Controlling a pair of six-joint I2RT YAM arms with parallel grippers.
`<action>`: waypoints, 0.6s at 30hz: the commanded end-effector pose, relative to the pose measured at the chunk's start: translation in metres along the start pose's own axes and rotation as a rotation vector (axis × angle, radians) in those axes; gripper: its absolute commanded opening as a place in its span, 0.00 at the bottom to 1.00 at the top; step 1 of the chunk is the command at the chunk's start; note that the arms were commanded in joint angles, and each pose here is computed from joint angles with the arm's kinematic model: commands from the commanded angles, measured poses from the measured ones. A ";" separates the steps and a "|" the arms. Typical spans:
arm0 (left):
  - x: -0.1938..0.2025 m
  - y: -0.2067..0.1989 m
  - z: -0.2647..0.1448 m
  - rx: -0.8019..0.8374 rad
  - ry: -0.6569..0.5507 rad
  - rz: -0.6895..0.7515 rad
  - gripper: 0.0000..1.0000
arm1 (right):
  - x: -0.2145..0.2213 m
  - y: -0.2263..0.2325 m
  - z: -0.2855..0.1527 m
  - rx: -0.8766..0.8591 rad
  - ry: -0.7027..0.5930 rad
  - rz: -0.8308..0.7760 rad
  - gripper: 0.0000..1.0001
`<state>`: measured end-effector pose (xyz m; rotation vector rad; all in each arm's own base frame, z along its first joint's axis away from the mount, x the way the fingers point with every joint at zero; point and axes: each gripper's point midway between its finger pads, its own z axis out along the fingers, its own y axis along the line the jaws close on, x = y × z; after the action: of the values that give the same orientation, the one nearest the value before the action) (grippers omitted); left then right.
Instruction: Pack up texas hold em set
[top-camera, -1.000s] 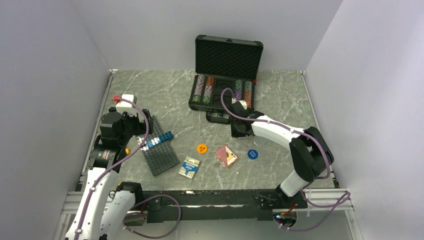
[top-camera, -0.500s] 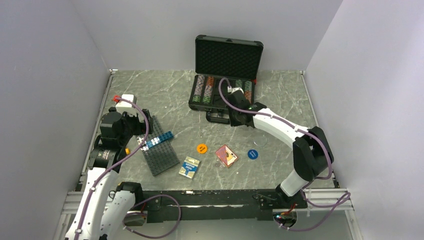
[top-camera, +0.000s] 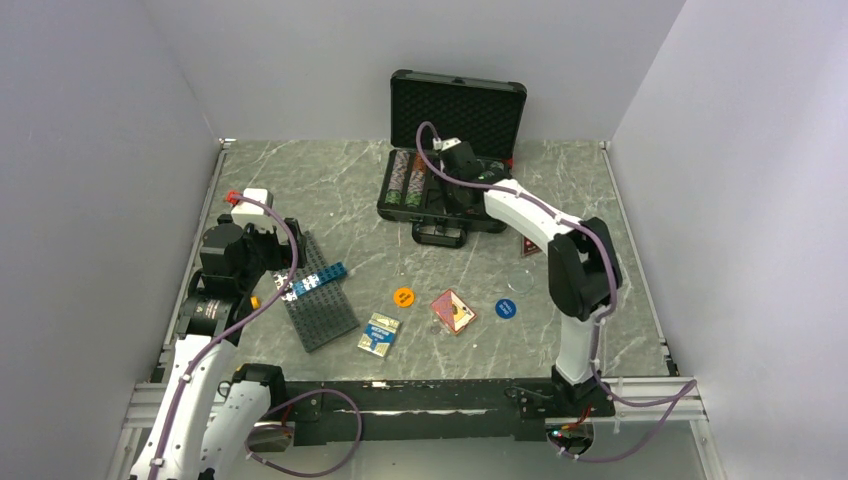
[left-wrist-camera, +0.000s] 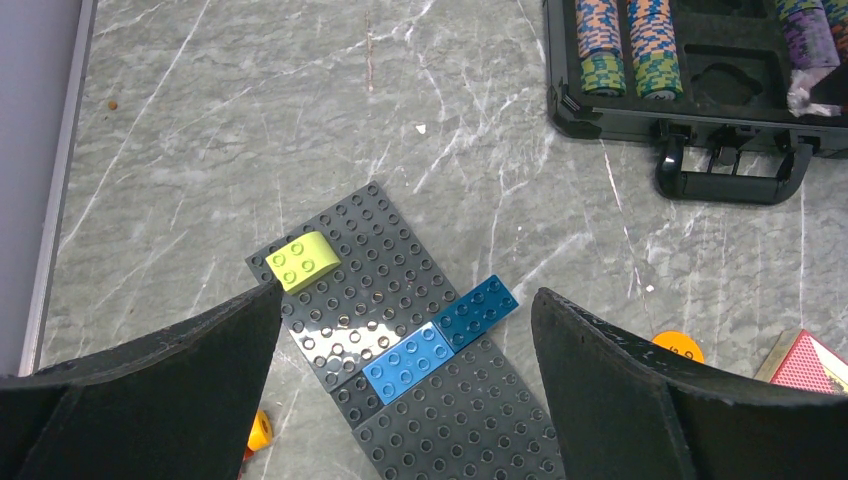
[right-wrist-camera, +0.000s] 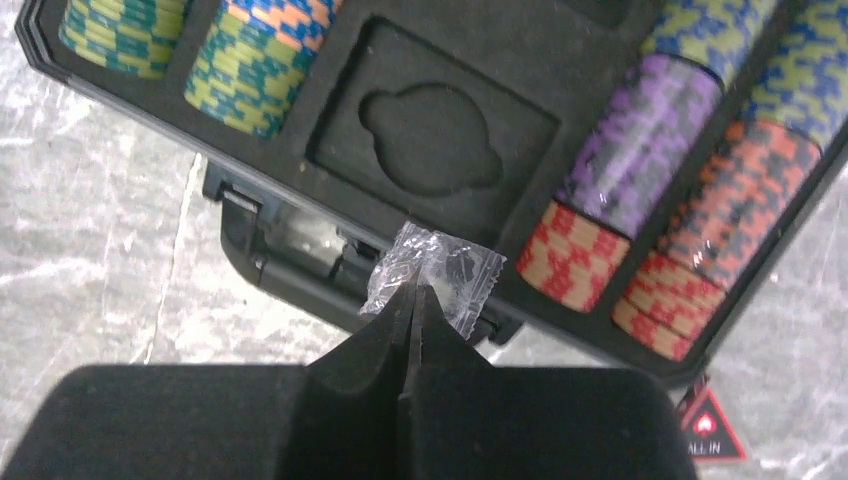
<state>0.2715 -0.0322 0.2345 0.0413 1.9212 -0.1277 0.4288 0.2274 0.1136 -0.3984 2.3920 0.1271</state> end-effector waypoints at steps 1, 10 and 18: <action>-0.015 0.000 -0.004 -0.002 -0.050 0.008 0.99 | -0.030 0.004 0.011 -0.026 -0.047 -0.059 0.00; -0.018 -0.002 -0.005 0.005 -0.058 0.009 0.99 | -0.033 0.005 0.050 -0.040 0.001 -0.094 0.00; -0.018 -0.002 -0.006 0.008 -0.058 0.010 0.99 | -0.018 -0.003 0.066 -0.070 0.061 -0.061 0.00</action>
<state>0.2709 -0.0323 0.2360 0.0421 1.9151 -0.1284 0.4772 0.2432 0.0658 -0.5106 2.4483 0.1374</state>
